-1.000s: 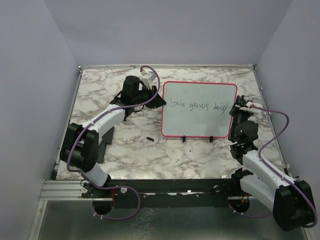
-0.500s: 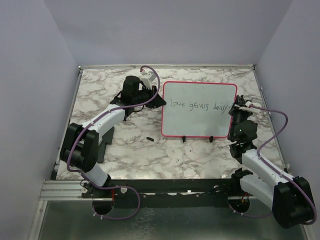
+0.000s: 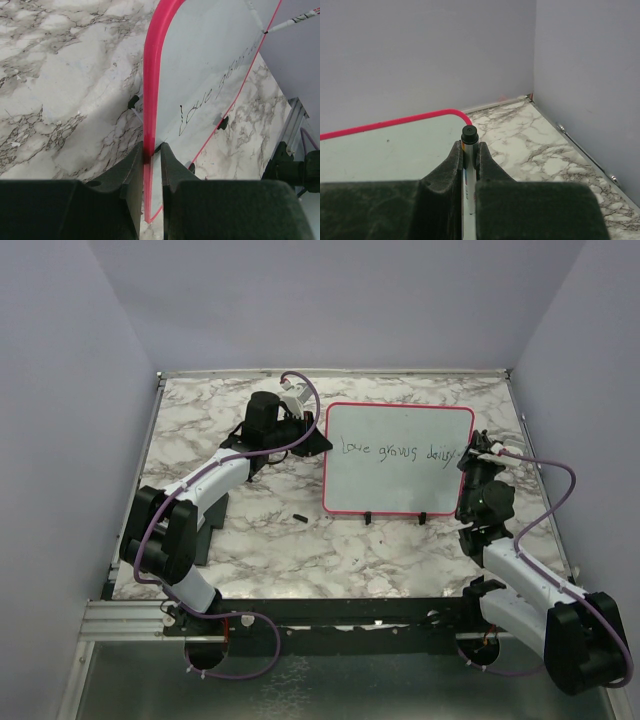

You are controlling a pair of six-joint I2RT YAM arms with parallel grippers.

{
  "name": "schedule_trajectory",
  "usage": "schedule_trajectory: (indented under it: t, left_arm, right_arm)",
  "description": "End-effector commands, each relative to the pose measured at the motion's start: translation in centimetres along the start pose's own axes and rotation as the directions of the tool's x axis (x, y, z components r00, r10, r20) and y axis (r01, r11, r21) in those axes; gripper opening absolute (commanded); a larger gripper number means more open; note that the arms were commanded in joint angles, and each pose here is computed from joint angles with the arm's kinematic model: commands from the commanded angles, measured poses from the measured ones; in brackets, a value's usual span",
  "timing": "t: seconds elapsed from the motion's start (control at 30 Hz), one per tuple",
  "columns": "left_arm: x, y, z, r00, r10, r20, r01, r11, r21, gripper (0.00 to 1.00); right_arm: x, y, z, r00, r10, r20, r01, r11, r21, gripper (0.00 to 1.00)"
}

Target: Write a sentence on the whiteboard

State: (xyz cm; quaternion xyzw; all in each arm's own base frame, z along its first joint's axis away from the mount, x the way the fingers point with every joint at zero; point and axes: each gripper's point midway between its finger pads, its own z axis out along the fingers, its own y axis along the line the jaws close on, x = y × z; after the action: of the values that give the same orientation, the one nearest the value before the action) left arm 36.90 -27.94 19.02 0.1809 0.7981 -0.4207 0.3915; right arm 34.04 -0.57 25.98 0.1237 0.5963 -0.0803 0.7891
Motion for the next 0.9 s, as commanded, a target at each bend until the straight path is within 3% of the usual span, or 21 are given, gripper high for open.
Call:
schedule_trajectory:
  t: [0.0, 0.4, 0.5, 0.6, 0.87]
  left_arm:
    - [-2.0, -0.2, -1.0, 0.997, 0.049, 0.067, -0.048, 0.999, -0.021, 0.0]
    - [-2.0, 0.1, -0.9, 0.997, 0.031, 0.066, -0.029, 0.999, -0.037, 0.03]
    - [-2.0, 0.1, -1.0, 0.997, 0.029, 0.067, -0.027, 0.999, -0.04, 0.11]
    - [-2.1, 0.2, -1.2, 0.997, 0.033, 0.074, -0.029, 0.998, -0.053, 0.28]
    - [-2.4, 0.3, -2.0, 0.994, 0.057, 0.089, -0.049, 0.995, -0.088, 0.62]
  right_arm:
    - [0.1, 0.0, -0.1, 1.0, 0.014, 0.006, -0.014, 1.0, -0.004, 0.01]
    - [-2.4, -1.8, -3.3, 0.992, 0.116, -0.043, -0.115, 0.993, 0.01, 0.01]
    - [-2.7, -2.2, -3.2, 0.993, 0.094, -0.069, -0.092, 0.995, 0.039, 0.01]
    - [-3.4, -2.0, -2.7, 0.992, 0.088, -0.092, -0.084, 0.995, 0.046, 0.01]
    - [-4.2, -1.8, -2.7, 0.988, 0.083, -0.131, -0.079, 0.996, 0.04, 0.01]
